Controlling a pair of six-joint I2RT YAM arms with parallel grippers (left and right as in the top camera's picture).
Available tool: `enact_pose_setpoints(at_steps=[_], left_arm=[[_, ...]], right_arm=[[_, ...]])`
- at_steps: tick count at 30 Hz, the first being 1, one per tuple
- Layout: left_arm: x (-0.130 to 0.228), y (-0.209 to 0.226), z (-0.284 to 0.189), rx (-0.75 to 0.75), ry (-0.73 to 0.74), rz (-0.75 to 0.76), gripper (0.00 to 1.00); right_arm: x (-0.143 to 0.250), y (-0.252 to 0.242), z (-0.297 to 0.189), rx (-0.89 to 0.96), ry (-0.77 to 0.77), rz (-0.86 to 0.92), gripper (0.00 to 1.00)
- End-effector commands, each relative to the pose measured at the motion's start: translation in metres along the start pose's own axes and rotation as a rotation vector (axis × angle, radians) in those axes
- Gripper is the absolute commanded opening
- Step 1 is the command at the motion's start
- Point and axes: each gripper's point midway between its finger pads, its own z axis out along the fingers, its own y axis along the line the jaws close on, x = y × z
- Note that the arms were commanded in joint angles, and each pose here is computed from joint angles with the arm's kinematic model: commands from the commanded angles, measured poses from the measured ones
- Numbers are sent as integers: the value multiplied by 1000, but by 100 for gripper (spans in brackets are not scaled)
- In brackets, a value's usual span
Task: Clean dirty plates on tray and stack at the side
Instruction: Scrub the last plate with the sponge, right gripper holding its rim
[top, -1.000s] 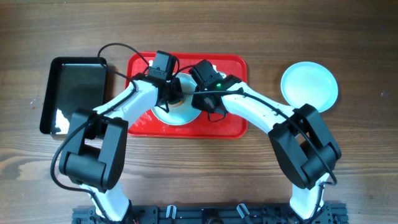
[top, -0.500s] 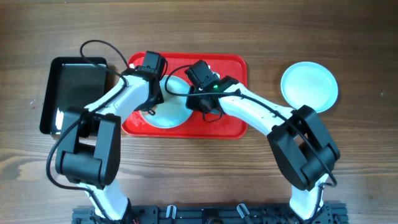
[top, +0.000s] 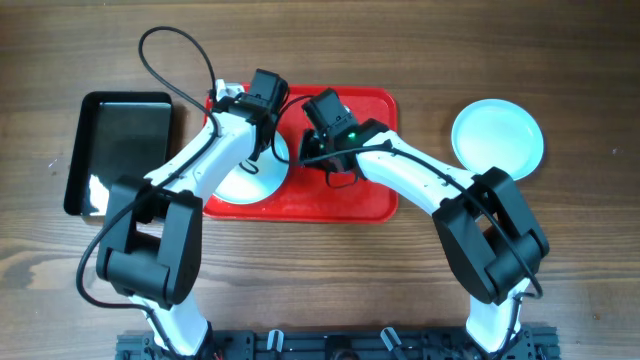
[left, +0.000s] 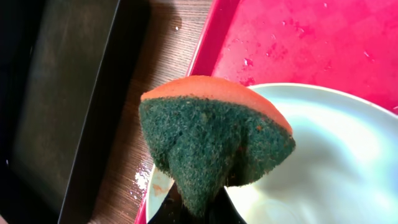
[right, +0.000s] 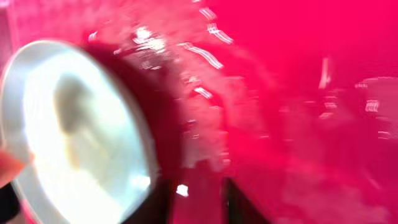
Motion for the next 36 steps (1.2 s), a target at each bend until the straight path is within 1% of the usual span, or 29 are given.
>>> enact_pose_setpoints(at_steps=[1,2,3,5,6,8,9,11,13,16,18,20,24,28,29,31,33,36], left_arm=[[-14,23,-1,-39,-22,-104,4],[-12,28,4,-28,8,-120,4],[-9,31,8,-10,40,-135,4],[3,34,22,92,161,-198,4],[7,32,25,146,207,-225,4],[11,27,27,249,277,-260,4],[13,25,28,298,303,-264,4],[13,27,29,319,319,-284,4],[13,29,30,317,322,-290,4],[13,28,30,317,322,-288,4],[14,28,30,317,324,-287,4],[14,28,30,316,325,-287,4],[17,29,29,315,336,-283,4],[19,29,29,312,346,-279,4],[21,26,27,330,353,-265,4],[24,9,17,444,367,-169,4],[28,-10,5,549,375,-79,4],[32,-23,-4,578,375,-45,4]], right_arm=[[16,25,5,-97,51,-130,63],[17,31,5,-121,49,-153,68],[17,33,5,-127,46,-156,69],[14,38,5,-143,30,-150,69],[13,39,6,-147,27,-151,68],[15,35,15,-135,32,-116,62],[17,33,23,-130,38,-101,61],[20,26,37,-116,53,-94,59],[23,21,44,-104,64,-76,50],[22,21,45,-101,56,-78,41],[21,19,46,-87,44,-81,41],[23,18,50,-76,41,-86,34],[25,16,58,-72,45,-71,5],[24,14,57,-68,46,-64,5],[24,11,56,-56,51,-40,5],[21,4,53,-29,61,-11,5],[14,-10,47,44,63,24,5],[8,-24,39,130,62,41,4]])
